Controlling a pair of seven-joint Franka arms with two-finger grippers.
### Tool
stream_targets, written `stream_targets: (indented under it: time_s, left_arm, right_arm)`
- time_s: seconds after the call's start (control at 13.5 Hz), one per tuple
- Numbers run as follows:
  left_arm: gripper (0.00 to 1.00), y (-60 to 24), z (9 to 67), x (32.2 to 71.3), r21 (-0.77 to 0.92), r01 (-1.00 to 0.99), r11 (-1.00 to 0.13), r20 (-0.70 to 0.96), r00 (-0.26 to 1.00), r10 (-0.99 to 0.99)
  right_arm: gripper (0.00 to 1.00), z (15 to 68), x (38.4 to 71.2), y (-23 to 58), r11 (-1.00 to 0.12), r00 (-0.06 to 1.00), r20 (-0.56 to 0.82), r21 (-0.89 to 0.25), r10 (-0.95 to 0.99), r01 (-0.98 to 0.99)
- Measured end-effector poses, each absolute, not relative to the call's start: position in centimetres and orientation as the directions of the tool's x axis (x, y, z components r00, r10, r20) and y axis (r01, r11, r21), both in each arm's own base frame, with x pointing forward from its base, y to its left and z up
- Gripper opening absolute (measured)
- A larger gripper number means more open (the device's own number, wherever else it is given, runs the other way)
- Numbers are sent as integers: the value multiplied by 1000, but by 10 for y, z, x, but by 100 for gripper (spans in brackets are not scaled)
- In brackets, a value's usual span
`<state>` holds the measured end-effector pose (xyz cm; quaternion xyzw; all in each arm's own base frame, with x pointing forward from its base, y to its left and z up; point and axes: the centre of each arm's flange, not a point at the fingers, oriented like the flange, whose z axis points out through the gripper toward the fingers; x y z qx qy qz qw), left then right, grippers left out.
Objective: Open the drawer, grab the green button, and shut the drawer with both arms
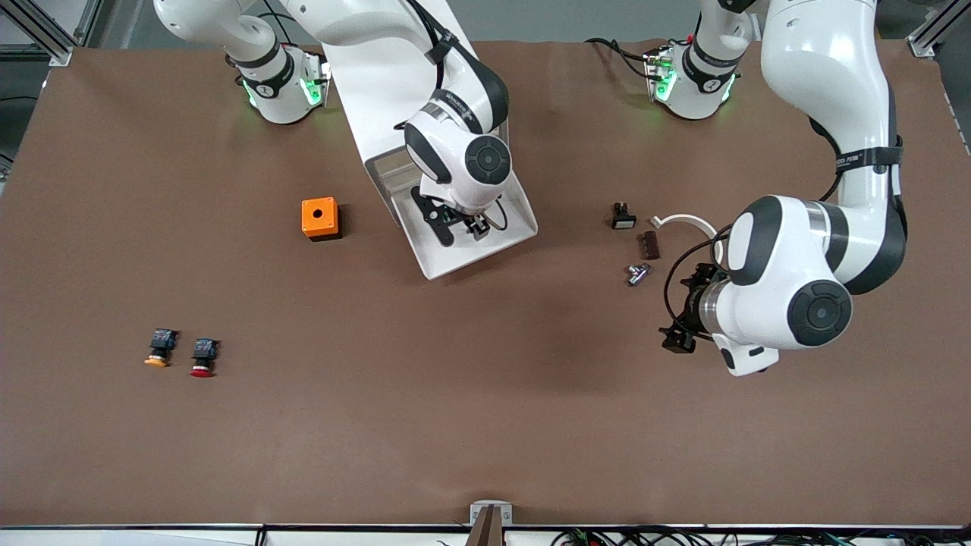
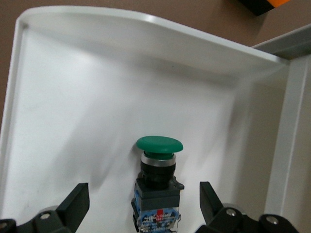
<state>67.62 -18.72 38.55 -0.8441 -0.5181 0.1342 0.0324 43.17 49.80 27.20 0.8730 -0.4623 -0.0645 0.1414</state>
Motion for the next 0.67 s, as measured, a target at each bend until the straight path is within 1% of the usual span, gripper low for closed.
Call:
stream_targets:
  time_s: [0.22,0.3,0.37,0.45,0.52,0.59,0.67]
  left_arm:
    - [100,-180,400,678,-150,818,-555,-191,526,828]
    - [100,-176,400,678,-146,809,-570,-195,541,818]
    - [100,-173,398,679,-147,804,-576,-198,547,813]
    - [100,-172,396,679,-148,799,-584,-201,554,808]
    - [100,-173,395,679,-145,797,-587,-200,557,806]
    - [100,-176,393,679,-141,795,-589,-198,560,804]
    - [100,-178,389,678,-142,794,-591,-197,562,803]
  right_arm:
    - [100,265,429,502,-538,570,18,305,-822,-786]
    - [100,263,427,503,-541,572,17,305,-820,-784]
    - [94,262,426,505,-543,574,17,304,-818,-783]
    - [94,261,425,506,-545,576,17,302,-817,-782]
    - [85,262,425,507,-547,577,16,297,-817,-783]
    - [85,262,425,507,-548,577,15,296,-816,-783]
    - [80,263,425,508,-548,577,15,293,-817,-783]
